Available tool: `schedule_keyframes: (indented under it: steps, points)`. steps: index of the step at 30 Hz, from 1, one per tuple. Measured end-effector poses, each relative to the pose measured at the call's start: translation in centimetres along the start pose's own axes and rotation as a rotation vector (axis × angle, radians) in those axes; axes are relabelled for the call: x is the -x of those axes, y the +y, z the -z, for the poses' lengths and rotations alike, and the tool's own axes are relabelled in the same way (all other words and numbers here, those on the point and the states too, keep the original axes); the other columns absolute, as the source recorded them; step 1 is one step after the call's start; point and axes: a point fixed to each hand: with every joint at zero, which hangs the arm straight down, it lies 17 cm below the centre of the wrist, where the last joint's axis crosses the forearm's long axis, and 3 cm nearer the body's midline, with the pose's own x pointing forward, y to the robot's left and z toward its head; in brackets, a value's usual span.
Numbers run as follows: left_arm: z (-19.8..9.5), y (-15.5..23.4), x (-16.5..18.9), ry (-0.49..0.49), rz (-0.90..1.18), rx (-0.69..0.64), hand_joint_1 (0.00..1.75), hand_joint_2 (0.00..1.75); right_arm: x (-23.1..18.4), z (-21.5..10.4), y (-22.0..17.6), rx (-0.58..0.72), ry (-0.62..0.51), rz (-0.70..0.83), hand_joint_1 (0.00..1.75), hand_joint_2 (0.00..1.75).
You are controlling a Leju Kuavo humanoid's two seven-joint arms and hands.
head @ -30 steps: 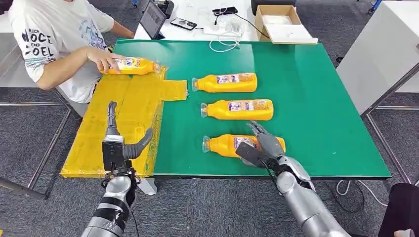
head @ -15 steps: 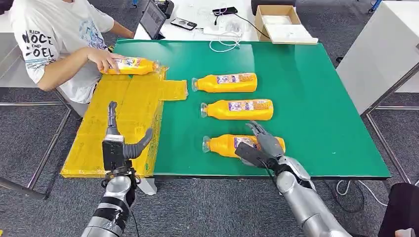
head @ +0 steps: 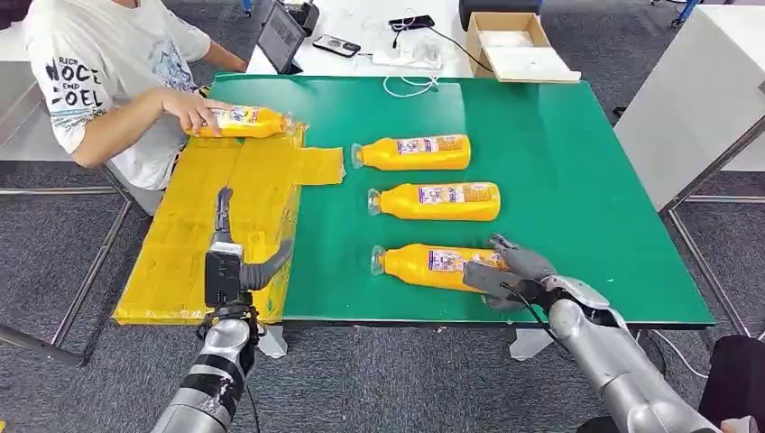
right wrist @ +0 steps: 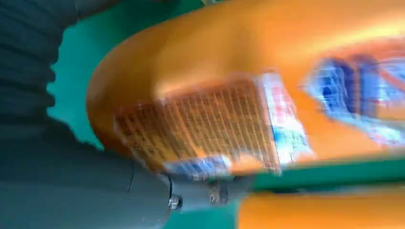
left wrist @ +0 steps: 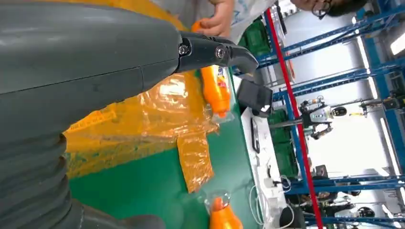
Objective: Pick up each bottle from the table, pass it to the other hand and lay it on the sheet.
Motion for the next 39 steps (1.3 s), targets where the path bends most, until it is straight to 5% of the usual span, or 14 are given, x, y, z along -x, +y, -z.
schedule_keyframes:
  steps: [25,26,28,32,39]
  points:
    - [-0.2,-1.1,0.9,0.03,-0.014,0.028,0.0,1.75,0.1,0.5,0.1,0.049,0.0,-0.008,0.0,1.75]
    - [-0.2,-1.1,0.9,0.03,-0.014,0.029,0.0,1.75,0.0,0.6,0.2,0.049,-0.002,-0.007,0.07,1.75]
    - [-0.3,-1.2,0.9,0.032,-0.014,0.031,0.0,1.75,-0.2,0.6,0.1,0.057,-0.011,-0.002,0.79,1.75]
    - [-0.3,-1.4,0.9,0.036,-0.021,0.034,0.0,1.75,-0.6,0.8,0.2,0.073,-0.026,0.005,1.24,1.75]
    - [-0.5,-1.8,0.9,0.041,-0.038,0.044,0.0,1.75,-1.3,1.0,0.9,0.078,-0.041,0.018,1.33,1.75]
